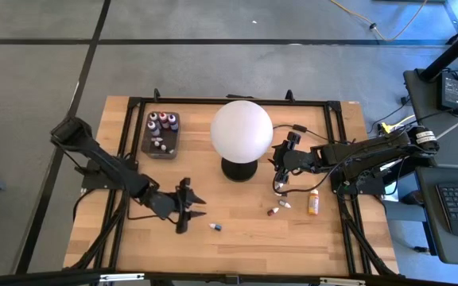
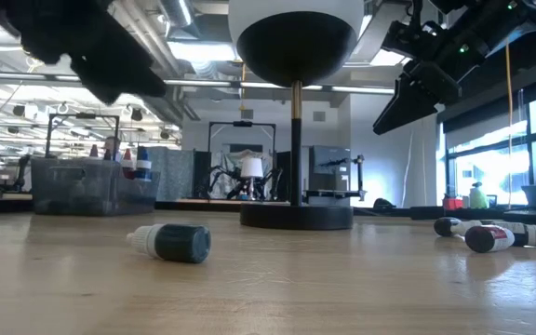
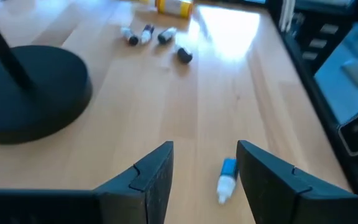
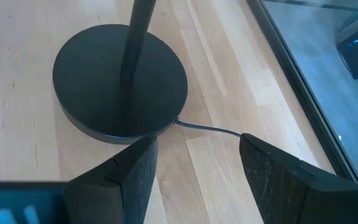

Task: Pick & Place food coloring
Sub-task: Put the small blue food coloring bottle into the black container

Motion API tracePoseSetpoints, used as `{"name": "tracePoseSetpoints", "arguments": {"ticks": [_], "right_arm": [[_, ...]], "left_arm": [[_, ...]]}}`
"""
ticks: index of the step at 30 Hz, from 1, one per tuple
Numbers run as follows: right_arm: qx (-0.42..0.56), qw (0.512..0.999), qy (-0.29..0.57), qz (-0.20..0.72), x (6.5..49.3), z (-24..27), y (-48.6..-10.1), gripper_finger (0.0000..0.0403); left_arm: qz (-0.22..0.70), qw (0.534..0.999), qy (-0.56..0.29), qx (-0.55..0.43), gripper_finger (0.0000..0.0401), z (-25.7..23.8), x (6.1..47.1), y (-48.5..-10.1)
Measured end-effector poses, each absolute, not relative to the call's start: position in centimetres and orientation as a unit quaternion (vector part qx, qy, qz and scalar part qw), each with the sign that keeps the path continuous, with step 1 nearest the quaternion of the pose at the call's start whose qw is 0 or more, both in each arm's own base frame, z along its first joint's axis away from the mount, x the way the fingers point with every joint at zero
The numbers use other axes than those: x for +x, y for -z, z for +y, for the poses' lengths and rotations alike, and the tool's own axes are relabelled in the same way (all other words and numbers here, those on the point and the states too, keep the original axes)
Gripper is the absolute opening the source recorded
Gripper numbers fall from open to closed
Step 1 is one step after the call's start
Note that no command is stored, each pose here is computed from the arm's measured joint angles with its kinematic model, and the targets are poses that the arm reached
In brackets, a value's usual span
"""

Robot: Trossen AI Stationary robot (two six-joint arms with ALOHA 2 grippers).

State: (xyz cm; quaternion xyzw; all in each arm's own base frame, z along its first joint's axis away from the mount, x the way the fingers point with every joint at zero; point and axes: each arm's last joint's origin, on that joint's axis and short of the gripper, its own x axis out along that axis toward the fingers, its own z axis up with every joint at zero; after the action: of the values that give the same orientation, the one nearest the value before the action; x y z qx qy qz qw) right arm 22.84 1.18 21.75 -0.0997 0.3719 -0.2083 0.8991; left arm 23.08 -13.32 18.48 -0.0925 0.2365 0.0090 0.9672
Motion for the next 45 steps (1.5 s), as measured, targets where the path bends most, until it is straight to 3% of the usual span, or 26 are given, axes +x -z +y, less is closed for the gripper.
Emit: {"name": "tracePoseSetpoints", "arguments": {"ticks": [16, 34, 45], "right_arm": [[-0.101, 0.899, 0.208, 0.372, 22.8, 1.2, -21.8, 0.023], [-0.101, 0.899, 0.208, 0.372, 22.8, 1.2, -21.8, 0.023], [-0.101, 0.899, 0.208, 0.372, 22.8, 1.2, -21.8, 0.023]], "left_arm": [[0.201, 0.972, 0.108, -0.051, 0.0169, -15.2, 25.7, -11.6], [0.239, 0.966, 0.086, -0.041, 0.0152, -15.2, 25.9, -7.4], [0.233, 0.97, 0.072, -0.021, 0.01, -15.2, 26.0, -6.8]]}}
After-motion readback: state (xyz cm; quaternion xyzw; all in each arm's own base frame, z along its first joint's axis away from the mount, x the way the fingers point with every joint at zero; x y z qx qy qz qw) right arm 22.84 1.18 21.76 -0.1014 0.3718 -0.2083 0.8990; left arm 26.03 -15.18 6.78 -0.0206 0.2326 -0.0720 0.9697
